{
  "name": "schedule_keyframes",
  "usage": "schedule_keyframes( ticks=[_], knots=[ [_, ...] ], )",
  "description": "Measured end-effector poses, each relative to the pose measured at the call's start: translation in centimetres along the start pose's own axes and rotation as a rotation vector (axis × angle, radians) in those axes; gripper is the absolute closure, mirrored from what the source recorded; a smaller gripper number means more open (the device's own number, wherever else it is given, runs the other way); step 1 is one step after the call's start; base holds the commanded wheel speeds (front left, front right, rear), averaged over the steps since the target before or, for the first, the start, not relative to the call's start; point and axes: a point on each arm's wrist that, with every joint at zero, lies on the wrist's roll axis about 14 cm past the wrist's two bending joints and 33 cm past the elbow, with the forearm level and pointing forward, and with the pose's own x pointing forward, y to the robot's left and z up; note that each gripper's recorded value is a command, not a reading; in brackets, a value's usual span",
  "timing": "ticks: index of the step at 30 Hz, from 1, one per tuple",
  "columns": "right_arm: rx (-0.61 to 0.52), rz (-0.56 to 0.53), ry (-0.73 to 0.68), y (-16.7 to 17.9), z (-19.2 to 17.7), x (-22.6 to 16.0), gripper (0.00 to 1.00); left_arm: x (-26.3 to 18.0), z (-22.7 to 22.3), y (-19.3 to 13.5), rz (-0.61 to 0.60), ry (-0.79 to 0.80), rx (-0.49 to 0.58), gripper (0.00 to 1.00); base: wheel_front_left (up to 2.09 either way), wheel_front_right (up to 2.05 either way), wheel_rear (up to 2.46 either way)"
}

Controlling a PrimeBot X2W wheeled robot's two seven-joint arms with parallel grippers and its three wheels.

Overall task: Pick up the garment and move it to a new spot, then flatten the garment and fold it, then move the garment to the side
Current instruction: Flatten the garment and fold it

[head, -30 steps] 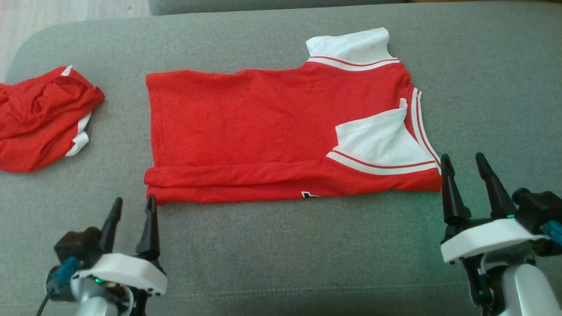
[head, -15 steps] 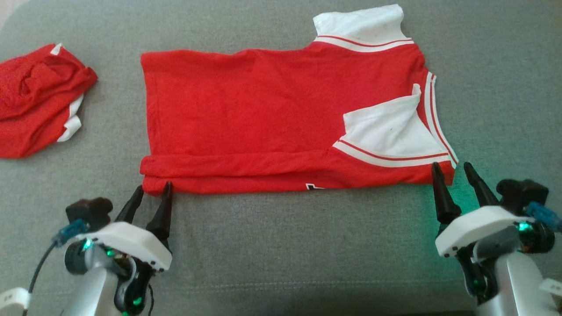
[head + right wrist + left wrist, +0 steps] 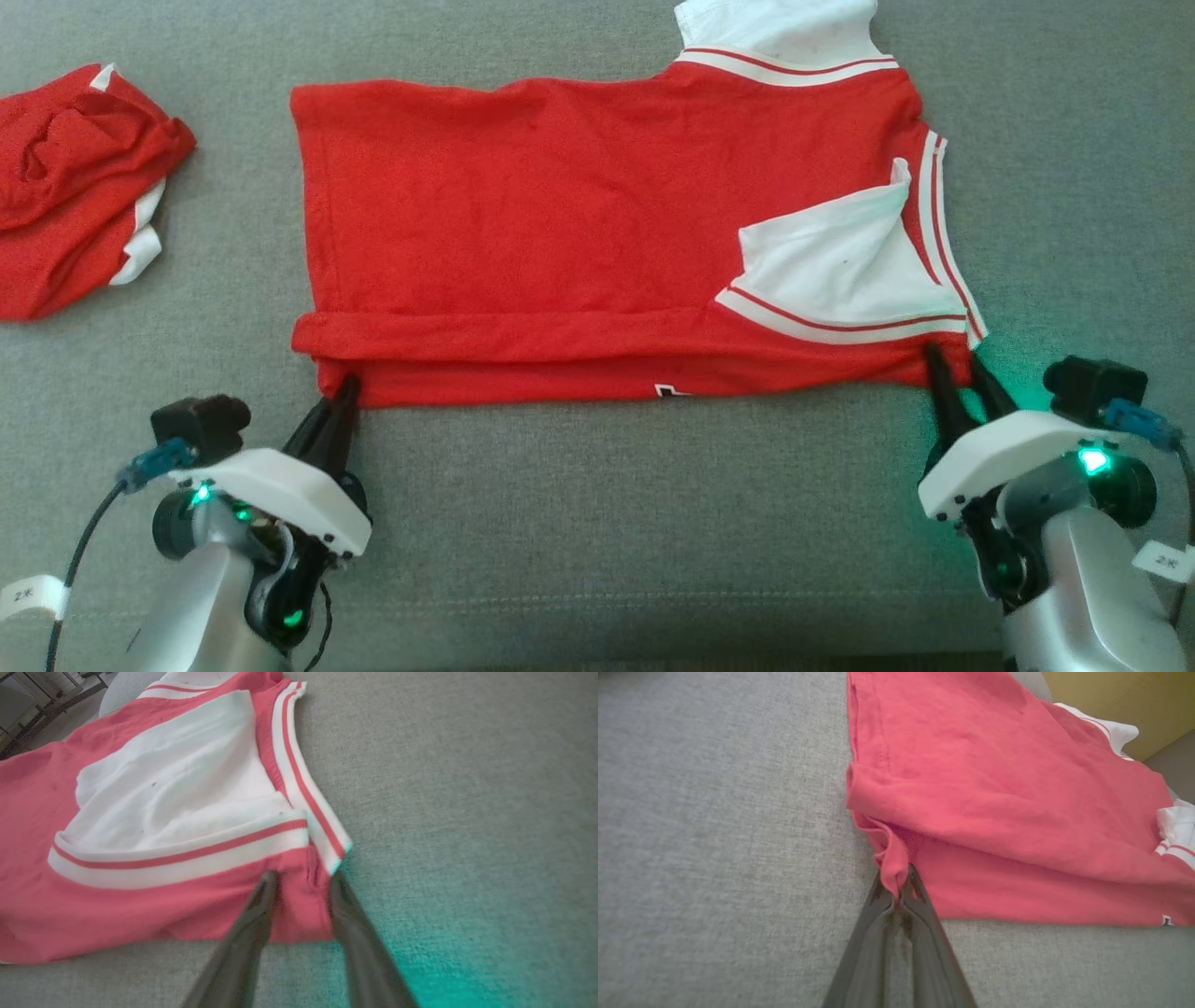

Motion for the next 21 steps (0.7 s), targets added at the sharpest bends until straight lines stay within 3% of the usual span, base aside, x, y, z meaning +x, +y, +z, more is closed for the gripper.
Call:
schedule_keyframes(
  ticks=[10,21],
  knots=[
    [0.042,0.008,-0.044,0.2,1.0,-0.1,1.0,-0.4,1.8,-1.0,-0.031,-0.082,0.027,1.0,0.0,0.0,0.0],
    [0.086,-0.022,-0.04,-1.1,-0.1,-4.4,1.0,-4.2,1.9,-1.2,-0.004,-0.085,0.027,1.0,0.0,0.0,0.0]
  ],
)
